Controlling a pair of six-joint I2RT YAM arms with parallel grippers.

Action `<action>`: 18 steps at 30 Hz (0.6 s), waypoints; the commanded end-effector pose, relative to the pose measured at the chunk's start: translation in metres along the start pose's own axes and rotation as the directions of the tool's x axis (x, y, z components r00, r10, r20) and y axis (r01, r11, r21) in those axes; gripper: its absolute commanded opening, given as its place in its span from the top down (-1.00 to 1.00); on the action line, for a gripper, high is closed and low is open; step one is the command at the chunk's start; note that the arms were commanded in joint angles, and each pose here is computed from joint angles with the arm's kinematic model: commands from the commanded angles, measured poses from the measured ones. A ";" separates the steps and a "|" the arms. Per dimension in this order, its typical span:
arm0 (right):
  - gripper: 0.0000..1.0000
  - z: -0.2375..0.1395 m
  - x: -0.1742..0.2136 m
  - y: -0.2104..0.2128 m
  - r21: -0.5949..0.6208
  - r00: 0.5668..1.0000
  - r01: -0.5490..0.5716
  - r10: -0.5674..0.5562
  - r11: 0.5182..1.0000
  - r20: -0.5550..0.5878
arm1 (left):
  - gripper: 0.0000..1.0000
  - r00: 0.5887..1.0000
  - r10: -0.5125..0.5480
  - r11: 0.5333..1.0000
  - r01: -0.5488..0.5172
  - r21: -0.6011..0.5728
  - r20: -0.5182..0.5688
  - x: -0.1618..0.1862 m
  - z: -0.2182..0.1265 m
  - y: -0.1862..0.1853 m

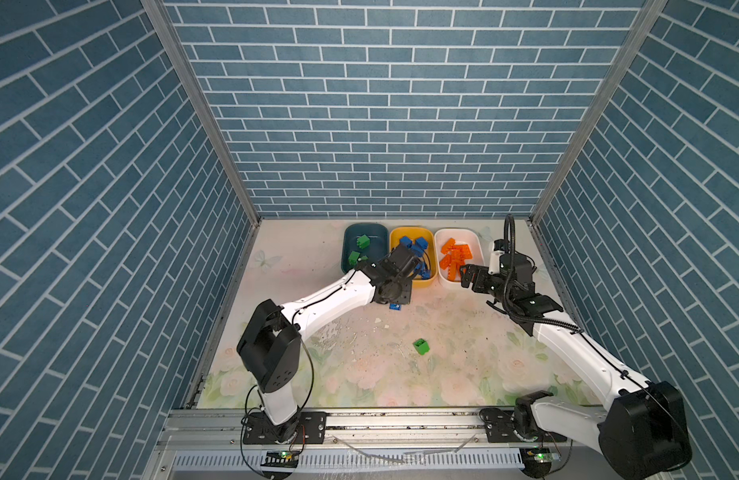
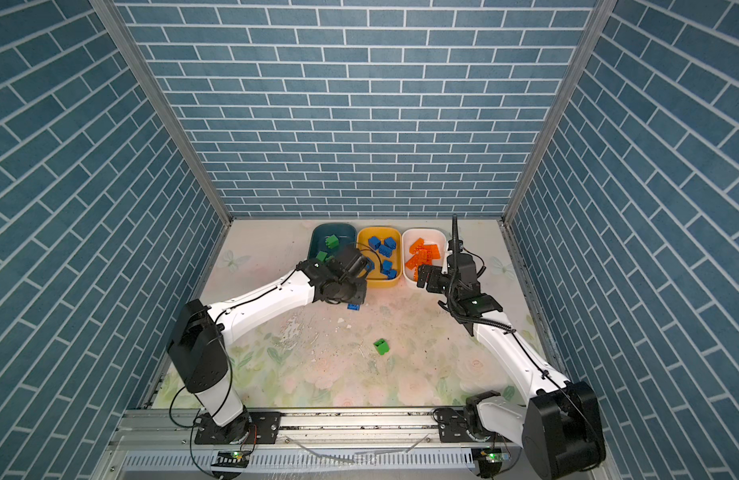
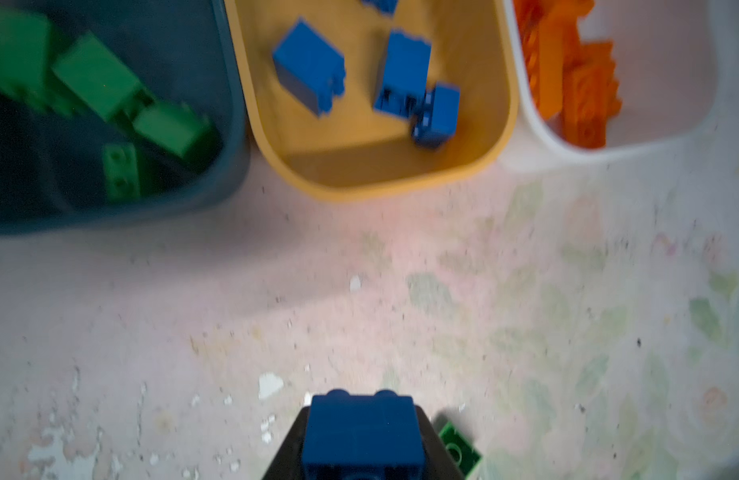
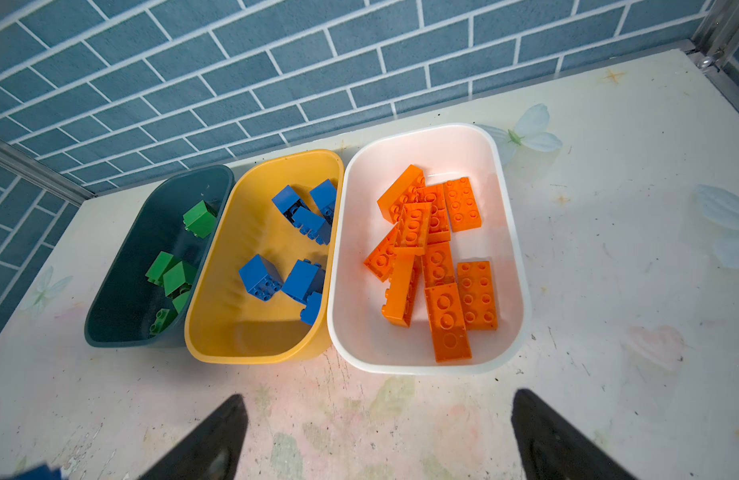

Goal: Sort the legos into containers by color
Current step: 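Carry the blue brick into the yellow bin with the left gripper and release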

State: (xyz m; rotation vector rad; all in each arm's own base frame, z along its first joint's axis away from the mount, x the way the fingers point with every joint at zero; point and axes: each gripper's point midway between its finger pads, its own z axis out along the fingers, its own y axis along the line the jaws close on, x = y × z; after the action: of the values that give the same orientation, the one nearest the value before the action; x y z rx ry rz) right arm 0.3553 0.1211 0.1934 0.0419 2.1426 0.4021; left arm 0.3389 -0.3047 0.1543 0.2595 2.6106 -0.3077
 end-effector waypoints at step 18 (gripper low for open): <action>-0.98 -0.005 -0.015 -0.006 0.059 0.999 -0.048 0.047 0.997 0.007 | 0.24 0.957 -0.035 0.984 0.083 -0.157 0.287 -0.175 0.109 0.028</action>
State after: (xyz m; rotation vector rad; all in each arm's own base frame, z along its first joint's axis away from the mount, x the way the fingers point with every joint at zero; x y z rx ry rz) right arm 0.3596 0.1174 0.1860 0.1058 2.1814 0.3852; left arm 0.5345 -0.3410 0.1433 0.1142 2.3577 -0.2077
